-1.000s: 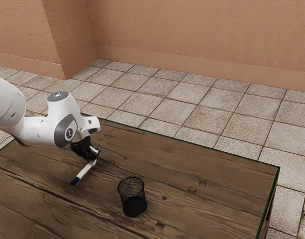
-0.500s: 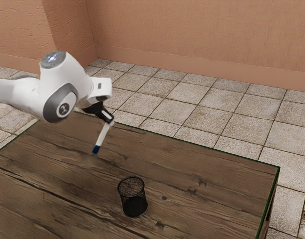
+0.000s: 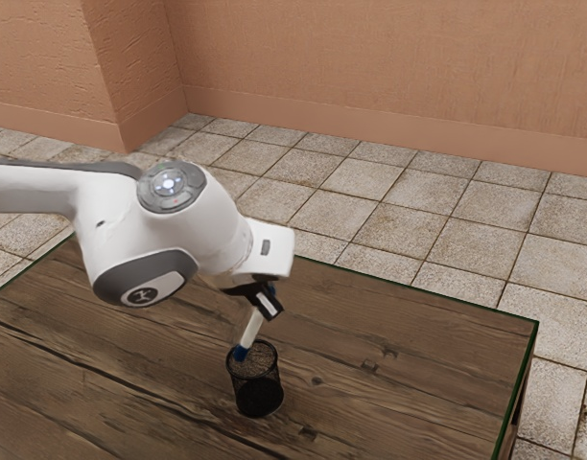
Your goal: Put the marker into the pen holder.
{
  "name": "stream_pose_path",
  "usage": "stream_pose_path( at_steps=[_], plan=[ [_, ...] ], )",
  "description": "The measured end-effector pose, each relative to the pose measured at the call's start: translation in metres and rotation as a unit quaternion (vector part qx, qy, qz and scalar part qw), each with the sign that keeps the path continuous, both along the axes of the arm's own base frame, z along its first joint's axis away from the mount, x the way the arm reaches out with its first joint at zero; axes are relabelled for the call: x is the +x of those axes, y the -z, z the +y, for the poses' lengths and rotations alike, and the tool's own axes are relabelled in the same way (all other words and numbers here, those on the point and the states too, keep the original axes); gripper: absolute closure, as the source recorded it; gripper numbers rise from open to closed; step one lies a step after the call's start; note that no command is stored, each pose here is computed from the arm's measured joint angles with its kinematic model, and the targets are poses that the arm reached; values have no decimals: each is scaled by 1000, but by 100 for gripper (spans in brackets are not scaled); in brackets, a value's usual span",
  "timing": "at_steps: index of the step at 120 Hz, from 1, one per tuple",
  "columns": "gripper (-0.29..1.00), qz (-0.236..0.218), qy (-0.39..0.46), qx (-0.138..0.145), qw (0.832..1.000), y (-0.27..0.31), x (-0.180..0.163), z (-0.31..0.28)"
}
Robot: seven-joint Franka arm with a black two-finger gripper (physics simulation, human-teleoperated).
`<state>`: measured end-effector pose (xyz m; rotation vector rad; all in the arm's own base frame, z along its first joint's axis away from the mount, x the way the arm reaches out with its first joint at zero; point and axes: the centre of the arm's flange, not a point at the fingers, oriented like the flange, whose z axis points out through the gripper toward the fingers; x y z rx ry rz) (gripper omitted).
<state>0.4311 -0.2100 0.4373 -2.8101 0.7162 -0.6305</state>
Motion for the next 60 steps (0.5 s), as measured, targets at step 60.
stream_pose_path(
  at_steps=[60],
  plan=[
    [76, 9, -99, -25, 995, 42, 32, 21]
  ],
)
